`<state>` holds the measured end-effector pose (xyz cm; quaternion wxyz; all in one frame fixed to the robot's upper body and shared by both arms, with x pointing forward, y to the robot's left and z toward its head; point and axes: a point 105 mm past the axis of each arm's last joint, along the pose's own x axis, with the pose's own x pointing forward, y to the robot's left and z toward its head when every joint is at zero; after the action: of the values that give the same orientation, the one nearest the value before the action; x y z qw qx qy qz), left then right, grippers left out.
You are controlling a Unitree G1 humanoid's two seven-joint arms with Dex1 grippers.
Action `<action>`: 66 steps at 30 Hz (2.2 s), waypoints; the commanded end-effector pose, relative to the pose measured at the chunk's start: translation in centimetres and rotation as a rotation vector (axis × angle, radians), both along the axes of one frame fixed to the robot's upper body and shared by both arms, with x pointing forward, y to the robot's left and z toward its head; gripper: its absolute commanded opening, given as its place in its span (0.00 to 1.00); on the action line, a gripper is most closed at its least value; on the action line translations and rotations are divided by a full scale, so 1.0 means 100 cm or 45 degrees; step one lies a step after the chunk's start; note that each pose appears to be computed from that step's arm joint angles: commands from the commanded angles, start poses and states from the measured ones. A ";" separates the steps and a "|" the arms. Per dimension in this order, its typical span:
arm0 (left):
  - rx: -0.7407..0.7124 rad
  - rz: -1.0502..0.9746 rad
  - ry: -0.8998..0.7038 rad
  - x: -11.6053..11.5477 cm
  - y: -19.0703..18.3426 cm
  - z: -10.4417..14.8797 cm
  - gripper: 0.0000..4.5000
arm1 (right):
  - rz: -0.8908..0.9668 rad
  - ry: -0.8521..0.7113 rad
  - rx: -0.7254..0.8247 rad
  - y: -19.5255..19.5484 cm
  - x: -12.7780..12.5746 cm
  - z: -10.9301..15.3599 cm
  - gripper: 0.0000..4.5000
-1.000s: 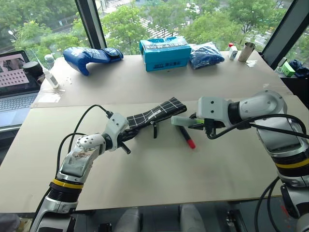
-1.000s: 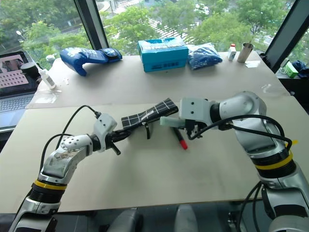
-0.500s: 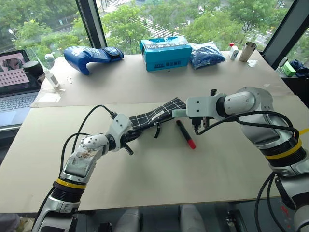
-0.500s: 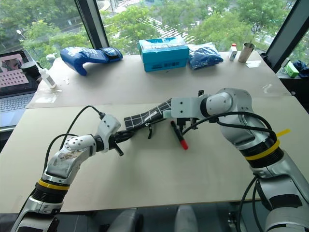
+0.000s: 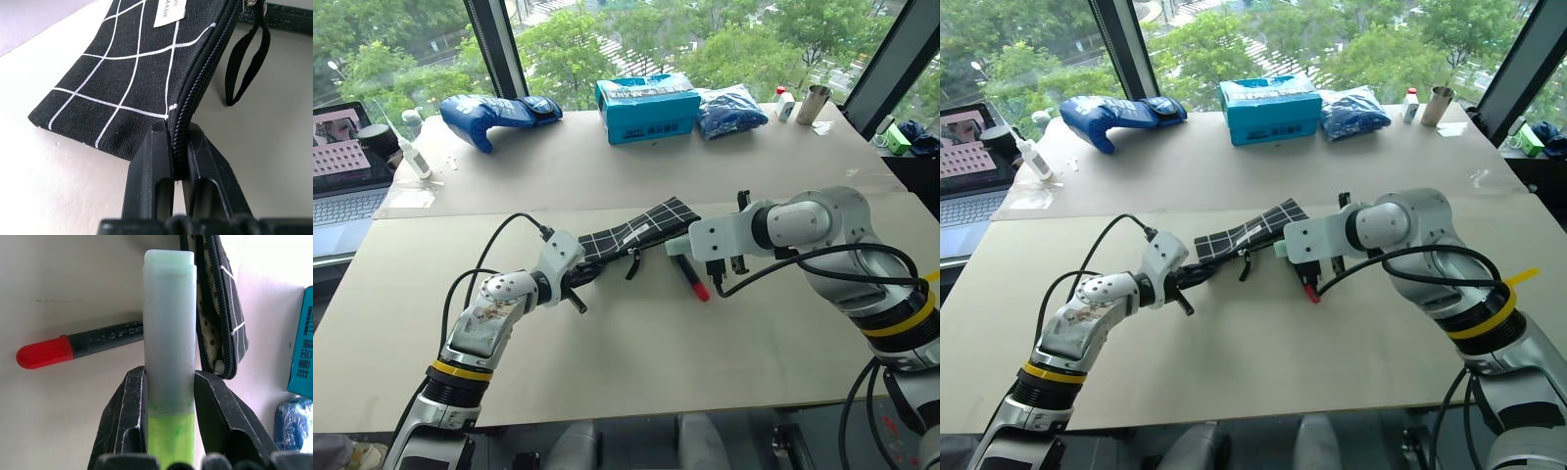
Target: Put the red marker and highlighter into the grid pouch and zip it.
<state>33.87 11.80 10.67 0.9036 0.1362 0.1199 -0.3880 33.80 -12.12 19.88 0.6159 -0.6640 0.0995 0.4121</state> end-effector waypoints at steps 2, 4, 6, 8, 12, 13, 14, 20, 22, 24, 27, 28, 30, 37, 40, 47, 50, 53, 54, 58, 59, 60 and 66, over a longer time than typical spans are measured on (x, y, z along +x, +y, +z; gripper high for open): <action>0.001 -0.027 -0.056 0.000 -0.003 0.010 0.00 | -0.050 -0.120 0.036 0.000 0.012 0.021 0.22; 0.008 -0.029 -0.059 0.000 -0.003 0.010 0.00 | -0.061 -0.125 0.033 -0.001 0.014 0.021 0.22; 0.029 -0.034 -0.068 -0.001 -0.003 0.011 0.00 | -0.070 -0.128 0.025 -0.003 0.017 0.021 0.22; 0.044 -0.038 -0.074 -0.001 -0.003 0.011 0.00 | -0.080 -0.141 0.017 -0.004 0.020 0.022 0.22; 0.067 -0.052 -0.080 -0.002 -0.005 0.009 0.00 | -0.118 -0.184 -0.008 -0.008 0.030 0.025 0.22; 0.072 -0.058 -0.082 -0.003 -0.006 0.009 0.00 | -0.129 -0.197 -0.022 -0.009 0.033 0.025 0.22; 0.075 -0.062 -0.084 -0.003 -0.007 0.009 0.00 | -0.136 -0.210 -0.037 -0.010 0.035 0.024 0.22; 0.067 -0.072 -0.084 -0.003 -0.012 0.010 0.00 | -0.113 -0.264 -0.058 0.019 0.042 0.011 0.22; 0.065 -0.075 -0.082 -0.004 -0.014 0.010 0.00 | -0.104 -0.268 -0.063 0.027 0.042 0.004 0.22; 0.061 -0.076 -0.081 -0.004 -0.015 0.011 0.00 | -0.105 -0.273 -0.088 0.030 0.044 -0.002 0.22; 0.052 -0.075 -0.078 -0.004 -0.015 0.011 0.00 | -0.111 -0.284 -0.102 0.033 0.046 -0.006 0.22; 0.050 -0.074 -0.076 -0.004 -0.016 0.011 0.00 | -0.107 -0.307 -0.105 0.037 0.049 -0.007 0.22; 0.042 -0.072 -0.072 -0.004 -0.016 0.012 0.00 | -0.094 -0.368 -0.113 0.045 0.053 -0.006 0.22; 0.014 -0.066 -0.058 -0.004 -0.017 0.014 0.00 | 0.142 -0.436 -0.112 0.073 0.048 -0.026 0.22; 0.004 -0.062 -0.055 -0.003 -0.016 0.015 0.00 | 0.226 -0.463 -0.100 0.081 0.046 -0.032 0.22; 0.000 -0.059 -0.051 -0.004 -0.015 0.015 0.00 | 0.519 -0.610 -0.074 0.104 0.041 -0.036 0.22; -0.005 -0.056 -0.050 -0.005 -0.014 0.015 0.00 | 0.641 -0.641 -0.036 0.110 0.037 -0.039 0.22; -0.008 -0.056 -0.050 -0.006 -0.013 0.016 0.00 | 0.695 -0.643 -0.006 0.110 0.036 -0.043 0.22; -0.008 -0.055 -0.050 -0.006 -0.013 0.016 0.00 | 0.729 -0.638 0.006 0.112 0.034 -0.044 0.22; -0.011 -0.042 -0.056 -0.006 -0.011 0.017 0.00 | 0.601 -0.540 0.114 0.100 0.045 -0.035 0.48; -0.012 -0.040 -0.056 -0.006 -0.011 0.017 0.00 | 0.591 -0.570 0.129 0.099 0.048 -0.028 0.54; -0.012 -0.039 -0.056 -0.007 -0.011 0.017 0.00 | 0.553 -0.527 0.160 0.095 0.050 -0.024 0.65; -0.030 -0.017 -0.051 -0.006 -0.008 0.018 0.00 | 0.424 -0.602 0.362 0.054 0.062 0.040 0.79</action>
<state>33.33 11.05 11.23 0.9019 0.1366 0.1181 -0.3923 39.82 -5.09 19.38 0.5927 -0.6846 -0.1855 0.3815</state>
